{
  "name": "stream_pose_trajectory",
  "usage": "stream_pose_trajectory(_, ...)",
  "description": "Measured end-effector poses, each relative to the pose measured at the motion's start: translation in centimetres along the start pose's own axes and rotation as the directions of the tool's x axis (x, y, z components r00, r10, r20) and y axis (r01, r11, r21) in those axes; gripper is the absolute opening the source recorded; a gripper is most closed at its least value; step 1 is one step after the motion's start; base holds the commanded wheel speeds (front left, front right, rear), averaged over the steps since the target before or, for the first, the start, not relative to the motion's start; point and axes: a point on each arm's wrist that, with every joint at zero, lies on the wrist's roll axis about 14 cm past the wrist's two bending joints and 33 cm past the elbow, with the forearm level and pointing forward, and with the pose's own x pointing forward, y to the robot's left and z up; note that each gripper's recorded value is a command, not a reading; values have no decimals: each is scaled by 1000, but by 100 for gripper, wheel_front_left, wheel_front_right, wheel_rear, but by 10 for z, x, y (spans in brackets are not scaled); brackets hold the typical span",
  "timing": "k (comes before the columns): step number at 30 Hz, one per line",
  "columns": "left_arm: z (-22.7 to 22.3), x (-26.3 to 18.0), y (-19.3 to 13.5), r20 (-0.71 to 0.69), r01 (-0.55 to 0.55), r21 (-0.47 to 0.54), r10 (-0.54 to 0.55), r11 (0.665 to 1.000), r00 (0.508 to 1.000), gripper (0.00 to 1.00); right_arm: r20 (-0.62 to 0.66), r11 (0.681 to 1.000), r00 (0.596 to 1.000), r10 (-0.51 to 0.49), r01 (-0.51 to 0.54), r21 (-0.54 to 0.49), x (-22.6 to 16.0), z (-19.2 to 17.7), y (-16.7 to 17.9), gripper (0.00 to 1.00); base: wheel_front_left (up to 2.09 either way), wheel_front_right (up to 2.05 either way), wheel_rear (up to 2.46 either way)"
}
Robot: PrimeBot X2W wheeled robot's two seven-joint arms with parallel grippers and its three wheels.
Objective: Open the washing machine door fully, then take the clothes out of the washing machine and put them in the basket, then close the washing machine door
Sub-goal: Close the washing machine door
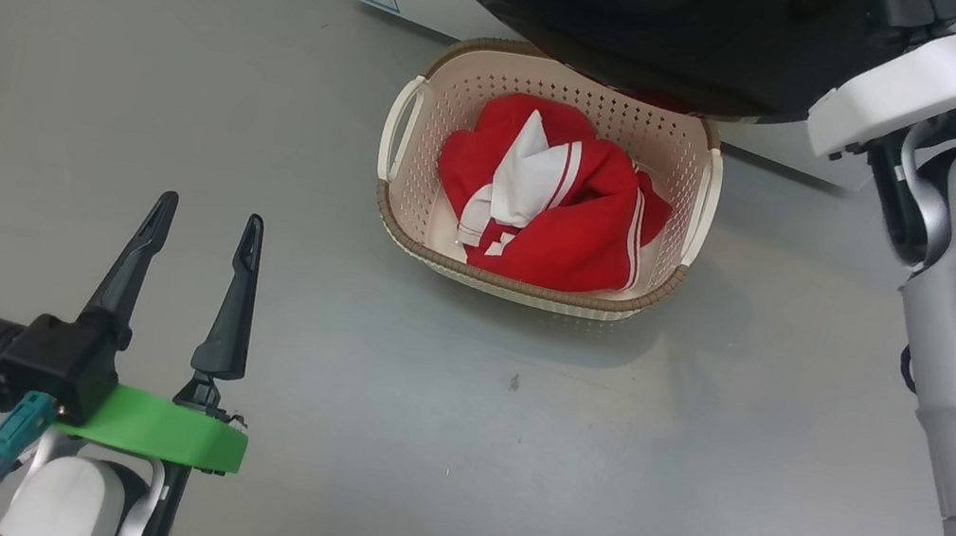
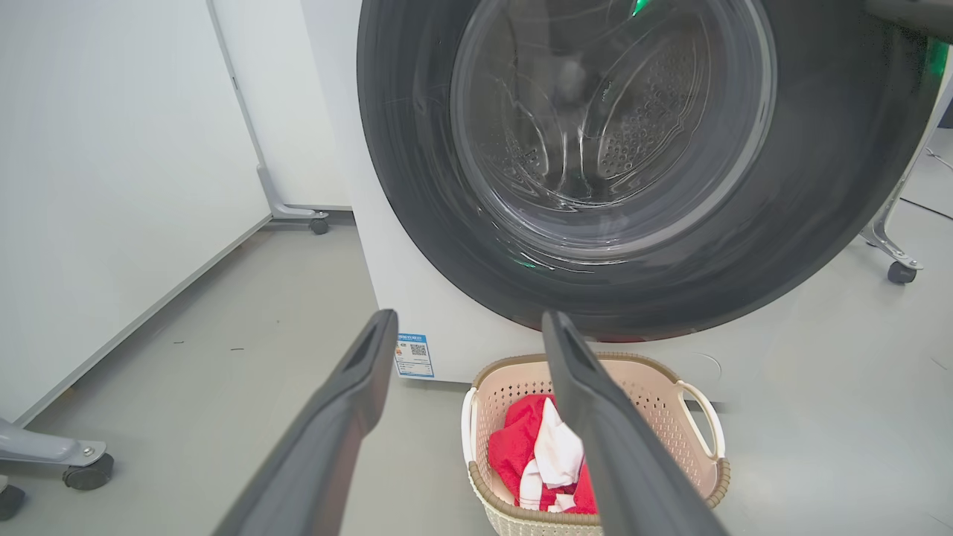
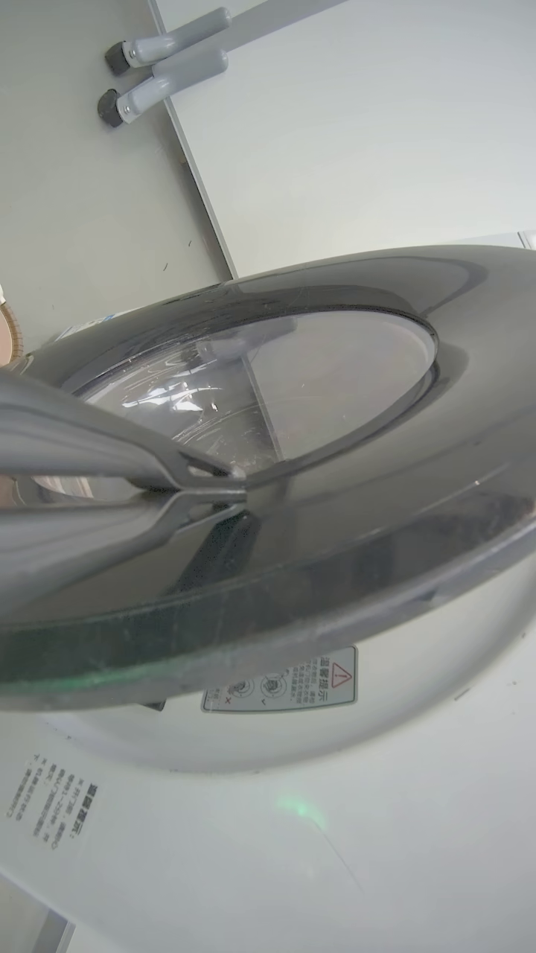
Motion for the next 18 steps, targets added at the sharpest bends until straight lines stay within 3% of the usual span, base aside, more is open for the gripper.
stream_pose_trajectory(18,-9,6,8,-18,-36,-13,35,999,999,100,8,995,996,-84,84,-47,34,4,-57,0,0,0,0)
